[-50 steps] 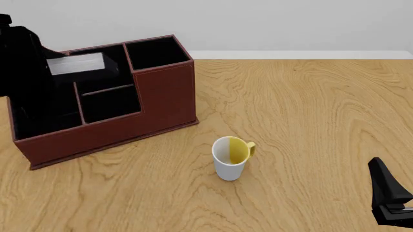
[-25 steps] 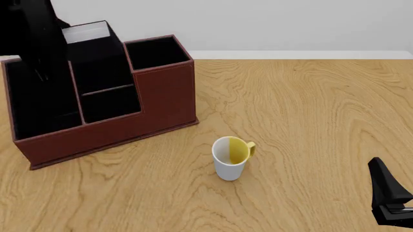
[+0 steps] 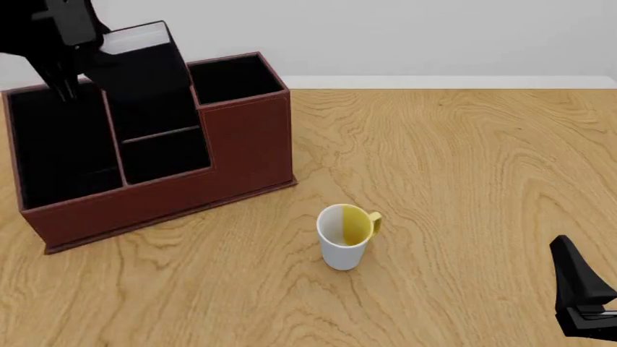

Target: Pick up the book and place it in the front compartment of the caddy.

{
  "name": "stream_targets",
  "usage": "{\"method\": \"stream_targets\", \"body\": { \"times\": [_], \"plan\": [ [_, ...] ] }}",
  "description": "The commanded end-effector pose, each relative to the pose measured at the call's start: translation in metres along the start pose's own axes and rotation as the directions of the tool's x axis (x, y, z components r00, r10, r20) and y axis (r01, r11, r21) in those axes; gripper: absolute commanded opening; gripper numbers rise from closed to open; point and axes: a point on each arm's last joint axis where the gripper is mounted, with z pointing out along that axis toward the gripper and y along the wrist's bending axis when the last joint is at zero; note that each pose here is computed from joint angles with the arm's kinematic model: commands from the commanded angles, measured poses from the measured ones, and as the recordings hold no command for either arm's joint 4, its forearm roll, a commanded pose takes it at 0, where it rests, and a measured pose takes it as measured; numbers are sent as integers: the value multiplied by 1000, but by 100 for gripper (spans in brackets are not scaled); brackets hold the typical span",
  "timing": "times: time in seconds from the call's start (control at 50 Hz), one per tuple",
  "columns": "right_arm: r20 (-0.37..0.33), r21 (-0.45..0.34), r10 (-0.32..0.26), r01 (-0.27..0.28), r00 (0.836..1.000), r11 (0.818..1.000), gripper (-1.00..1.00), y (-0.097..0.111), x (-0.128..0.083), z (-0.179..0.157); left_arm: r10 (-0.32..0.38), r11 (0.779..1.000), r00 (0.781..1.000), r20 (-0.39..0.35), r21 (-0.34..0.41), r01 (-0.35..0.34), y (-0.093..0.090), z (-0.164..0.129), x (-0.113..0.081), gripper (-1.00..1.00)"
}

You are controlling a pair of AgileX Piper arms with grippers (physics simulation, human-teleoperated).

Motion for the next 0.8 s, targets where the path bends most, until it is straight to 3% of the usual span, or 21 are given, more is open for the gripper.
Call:
{"method": "stream_targets", "body": {
  "times": [0.02, 0.36, 0.8],
  "plan": [
    [0, 0, 0, 0, 1000, 1000, 100, 0, 0, 0, -2, 1000, 1000, 23, 12, 2, 1, -8, -10, -100],
    [0, 0, 0, 0, 1000, 1000, 100, 0, 0, 0, 2, 1000, 1000, -27, 17, -1, -4, 15, 7, -100],
    [0, 0, 0, 0, 1000, 1000, 100, 0, 0, 0, 10, 1000, 996, -86, -24, -12, 2, 24, 31, -100]
  ]
}}
